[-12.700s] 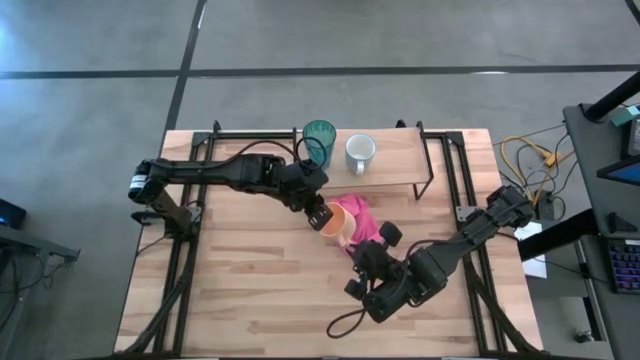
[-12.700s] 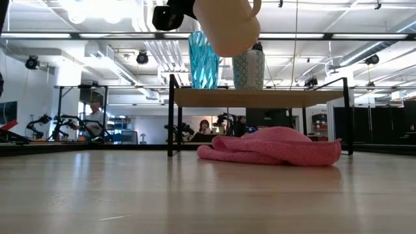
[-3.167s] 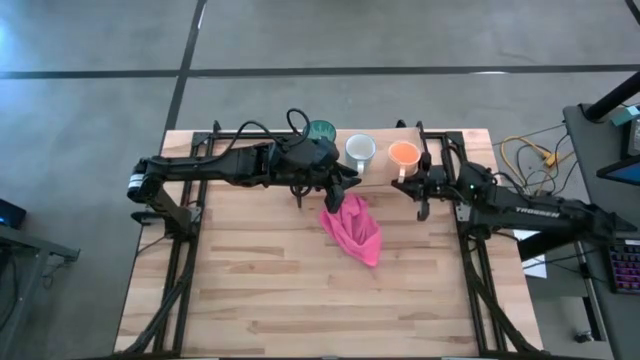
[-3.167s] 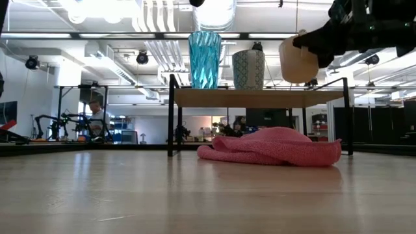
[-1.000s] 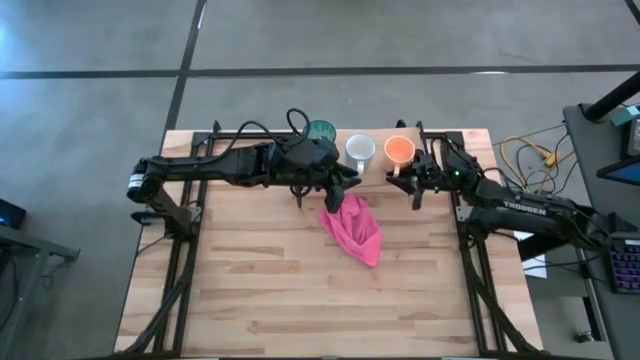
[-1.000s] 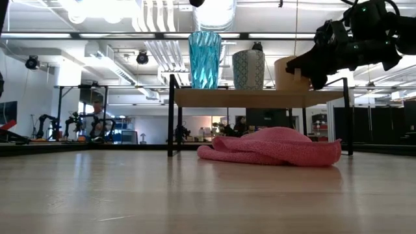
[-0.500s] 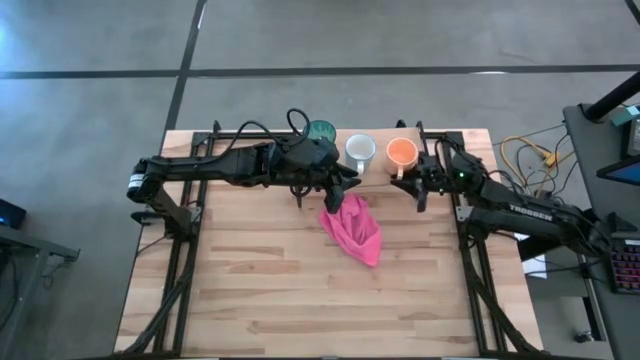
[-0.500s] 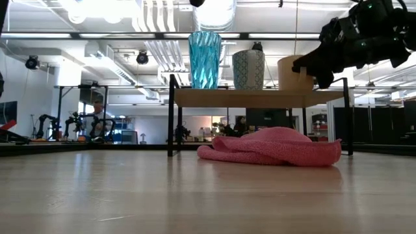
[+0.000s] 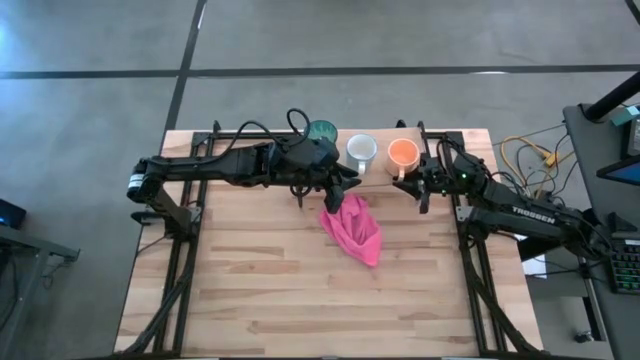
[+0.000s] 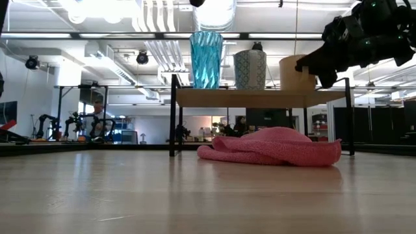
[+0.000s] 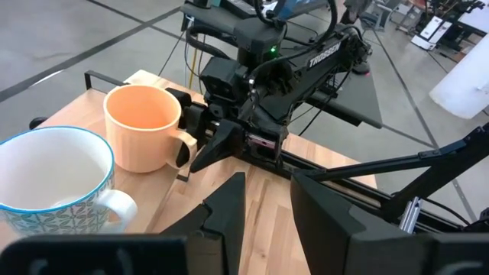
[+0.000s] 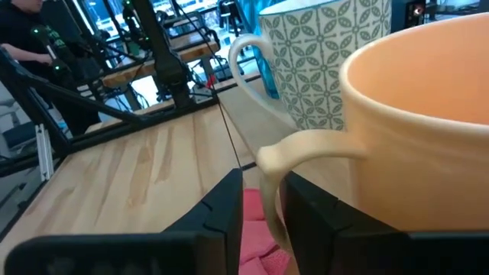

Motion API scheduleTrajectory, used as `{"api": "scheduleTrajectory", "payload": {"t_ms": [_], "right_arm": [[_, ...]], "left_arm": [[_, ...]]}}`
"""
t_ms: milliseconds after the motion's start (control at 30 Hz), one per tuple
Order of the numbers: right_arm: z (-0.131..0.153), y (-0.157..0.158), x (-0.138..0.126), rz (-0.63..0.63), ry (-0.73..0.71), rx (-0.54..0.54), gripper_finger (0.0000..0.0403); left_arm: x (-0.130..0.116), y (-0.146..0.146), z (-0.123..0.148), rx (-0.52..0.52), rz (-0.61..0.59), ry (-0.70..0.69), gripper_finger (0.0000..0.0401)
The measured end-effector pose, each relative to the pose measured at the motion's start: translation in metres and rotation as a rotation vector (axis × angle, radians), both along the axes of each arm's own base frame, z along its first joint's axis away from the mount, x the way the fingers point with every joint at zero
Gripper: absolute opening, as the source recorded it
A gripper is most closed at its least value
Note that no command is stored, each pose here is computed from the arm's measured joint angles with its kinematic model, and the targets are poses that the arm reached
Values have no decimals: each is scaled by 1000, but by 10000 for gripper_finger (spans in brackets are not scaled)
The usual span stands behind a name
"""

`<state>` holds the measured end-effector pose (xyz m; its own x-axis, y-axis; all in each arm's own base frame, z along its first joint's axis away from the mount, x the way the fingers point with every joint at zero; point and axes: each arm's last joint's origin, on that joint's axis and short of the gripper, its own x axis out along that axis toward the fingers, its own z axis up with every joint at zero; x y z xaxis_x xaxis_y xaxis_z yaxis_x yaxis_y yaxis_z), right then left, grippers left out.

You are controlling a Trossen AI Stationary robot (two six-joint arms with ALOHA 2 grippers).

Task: Stack small to large cups/mugs on shelf
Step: Put the yellow cup on the shelf

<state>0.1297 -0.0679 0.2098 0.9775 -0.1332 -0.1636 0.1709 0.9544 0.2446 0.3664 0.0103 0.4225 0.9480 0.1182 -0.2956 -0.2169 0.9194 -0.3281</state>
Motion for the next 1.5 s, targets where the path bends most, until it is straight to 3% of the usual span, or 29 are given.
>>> {"api": "scheduleTrajectory", "payload": {"t_ms": [567,1067,1500], "right_arm": [[8,2,-3,-10,-47,-24,86],[52,4,-13,-85,195,-9,82],[41,5,-14,-92,252,67,82]], "left_arm": [[0,0,0,-4,-14,-1,92],[0,0,0,-4,-15,-1,91],[0,0,0,-4,-15,-1,91]]}}
